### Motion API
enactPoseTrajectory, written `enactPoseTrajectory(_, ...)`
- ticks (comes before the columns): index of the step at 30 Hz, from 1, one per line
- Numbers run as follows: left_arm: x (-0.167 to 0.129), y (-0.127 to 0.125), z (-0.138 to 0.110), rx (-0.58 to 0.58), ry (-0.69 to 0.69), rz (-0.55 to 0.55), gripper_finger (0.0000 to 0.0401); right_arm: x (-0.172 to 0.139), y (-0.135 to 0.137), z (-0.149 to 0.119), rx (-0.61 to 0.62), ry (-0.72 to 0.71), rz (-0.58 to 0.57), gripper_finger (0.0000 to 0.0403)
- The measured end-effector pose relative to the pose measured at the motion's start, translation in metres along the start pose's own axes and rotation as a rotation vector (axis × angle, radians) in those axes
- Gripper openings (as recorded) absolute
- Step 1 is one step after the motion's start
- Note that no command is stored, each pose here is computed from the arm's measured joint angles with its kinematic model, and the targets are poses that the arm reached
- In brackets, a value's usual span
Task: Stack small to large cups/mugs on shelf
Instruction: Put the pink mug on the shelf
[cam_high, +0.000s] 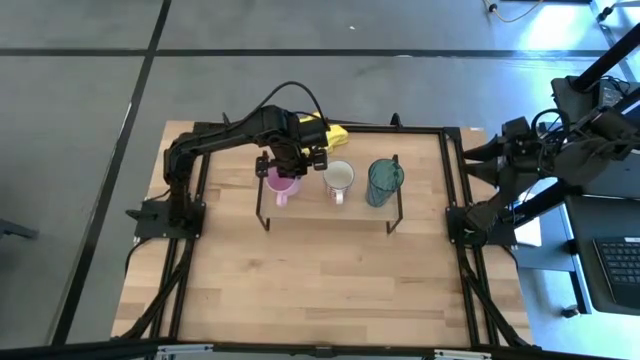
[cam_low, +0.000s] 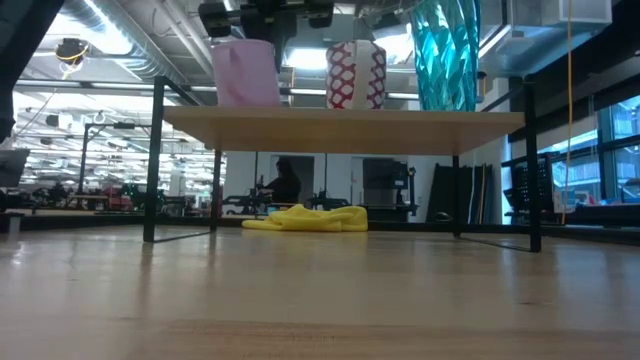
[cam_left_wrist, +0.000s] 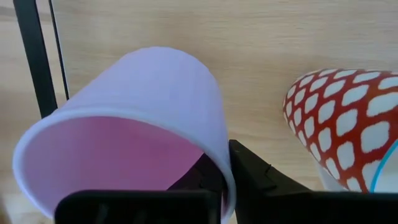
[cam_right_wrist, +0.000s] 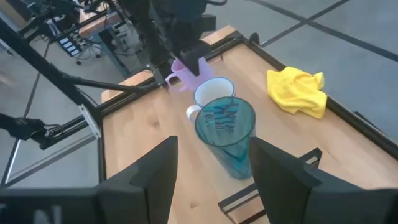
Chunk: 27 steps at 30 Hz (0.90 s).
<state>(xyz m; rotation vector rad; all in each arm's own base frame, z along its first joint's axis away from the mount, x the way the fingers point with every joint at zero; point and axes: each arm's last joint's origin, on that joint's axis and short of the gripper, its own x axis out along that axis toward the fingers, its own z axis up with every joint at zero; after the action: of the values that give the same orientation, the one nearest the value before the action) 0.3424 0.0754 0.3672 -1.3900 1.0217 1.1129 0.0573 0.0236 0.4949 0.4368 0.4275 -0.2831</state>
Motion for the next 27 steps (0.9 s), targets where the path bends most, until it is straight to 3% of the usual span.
enactPoseTrajectory(12,0.0,-0.001,-0.007,0.029,-0.002,0.001,0.0059,0.0,0.0,0.0,0.002,0.004,0.007,0.0197)
enactPoseTrajectory(20,0.0,-0.001,-0.007,0.019,-0.009,-0.002,0.0064,0.0,0.0,0.0,-0.003,0.005,0.007,0.0197)
enactPoseTrajectory(27,0.0,-0.011,-0.012,0.04,0.004,-0.105,0.0064,0.0,0.0,0.0,-0.029,0.005,0.005,0.0197)
